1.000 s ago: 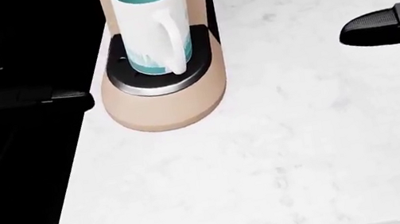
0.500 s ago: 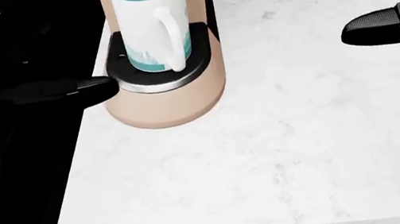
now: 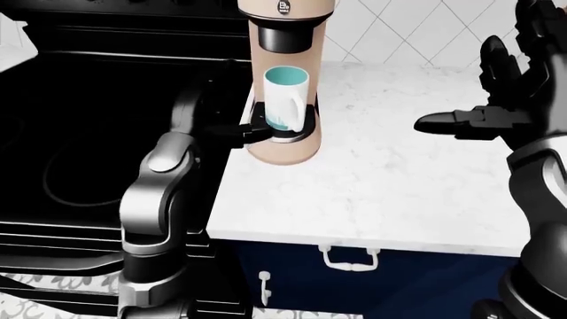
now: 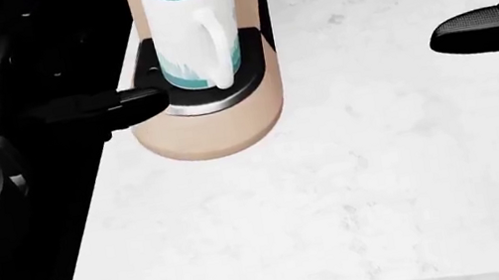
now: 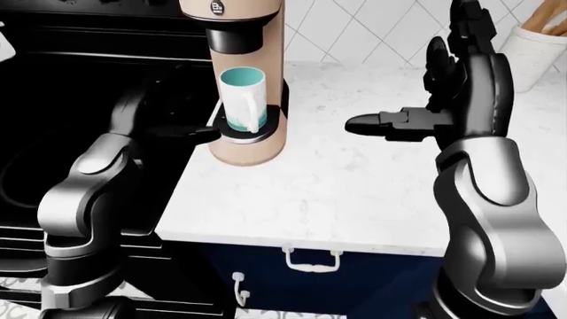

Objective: Pick the mug from under the coffee machine dispenser and place it on the counter.

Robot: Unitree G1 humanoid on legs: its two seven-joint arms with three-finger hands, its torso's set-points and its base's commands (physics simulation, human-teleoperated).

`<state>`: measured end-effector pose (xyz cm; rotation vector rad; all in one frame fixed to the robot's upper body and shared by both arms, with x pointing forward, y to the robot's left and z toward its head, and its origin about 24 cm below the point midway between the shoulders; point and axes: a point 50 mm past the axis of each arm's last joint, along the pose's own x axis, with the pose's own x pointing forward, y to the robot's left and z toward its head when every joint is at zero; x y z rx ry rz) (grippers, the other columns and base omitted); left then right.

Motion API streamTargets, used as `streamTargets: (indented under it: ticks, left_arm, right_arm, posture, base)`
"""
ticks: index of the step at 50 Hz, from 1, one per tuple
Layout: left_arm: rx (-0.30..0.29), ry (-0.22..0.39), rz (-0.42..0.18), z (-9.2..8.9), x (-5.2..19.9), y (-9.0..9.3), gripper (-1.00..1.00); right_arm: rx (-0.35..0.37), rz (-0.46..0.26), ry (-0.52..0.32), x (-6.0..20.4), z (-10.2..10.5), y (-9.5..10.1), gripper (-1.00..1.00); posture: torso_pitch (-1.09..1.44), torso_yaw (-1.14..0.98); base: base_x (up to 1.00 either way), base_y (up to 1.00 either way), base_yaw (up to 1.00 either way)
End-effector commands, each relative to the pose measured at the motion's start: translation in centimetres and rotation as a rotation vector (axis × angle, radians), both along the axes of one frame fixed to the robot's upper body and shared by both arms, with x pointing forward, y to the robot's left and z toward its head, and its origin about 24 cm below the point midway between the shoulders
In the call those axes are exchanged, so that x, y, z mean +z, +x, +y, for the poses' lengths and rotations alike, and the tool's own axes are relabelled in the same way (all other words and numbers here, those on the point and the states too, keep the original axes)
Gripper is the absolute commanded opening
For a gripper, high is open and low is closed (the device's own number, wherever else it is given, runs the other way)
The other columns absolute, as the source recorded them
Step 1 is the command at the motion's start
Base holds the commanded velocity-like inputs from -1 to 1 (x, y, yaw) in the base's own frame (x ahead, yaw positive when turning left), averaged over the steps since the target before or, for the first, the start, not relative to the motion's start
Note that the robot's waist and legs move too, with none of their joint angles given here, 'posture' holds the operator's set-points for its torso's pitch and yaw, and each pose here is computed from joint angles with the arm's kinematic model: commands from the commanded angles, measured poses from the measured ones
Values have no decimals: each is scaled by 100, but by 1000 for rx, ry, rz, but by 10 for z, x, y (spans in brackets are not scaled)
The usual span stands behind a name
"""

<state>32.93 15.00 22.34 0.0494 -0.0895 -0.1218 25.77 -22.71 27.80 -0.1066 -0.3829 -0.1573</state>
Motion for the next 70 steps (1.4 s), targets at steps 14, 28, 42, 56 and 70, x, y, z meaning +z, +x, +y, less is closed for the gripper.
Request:
streamTargets:
  ticks: [14, 28, 42, 56, 70]
  left_arm:
    - [-19, -1, -99, -10, 22, -2, 58]
    - [-61, -8, -113, -25, 30, -6, 58]
    - [-78, -4, -109, -32, 27, -4, 53]
    - [-83, -3, -111, -38, 26, 3, 52]
    - [-109, -11, -110, -46, 27, 3, 51]
  right_arm:
    - [-5, -79, -20, 12, 1, -7, 100]
    - [-7, -81, -20, 14, 0, -7, 100]
    - [-8, -86, -20, 17, -1, -8, 100]
    - [-7, -86, -22, 17, -1, -8, 100]
    - [-6, -92, -23, 19, -1, -9, 100]
  posture:
    - [0, 0]
    - [0, 0]
    - [0, 0]
    - [0, 0]
    - [0, 0]
  base:
    - [0, 0, 0]
    - [0, 0, 0]
    - [0, 0, 0]
    - [0, 0, 0]
    - [0, 0, 0]
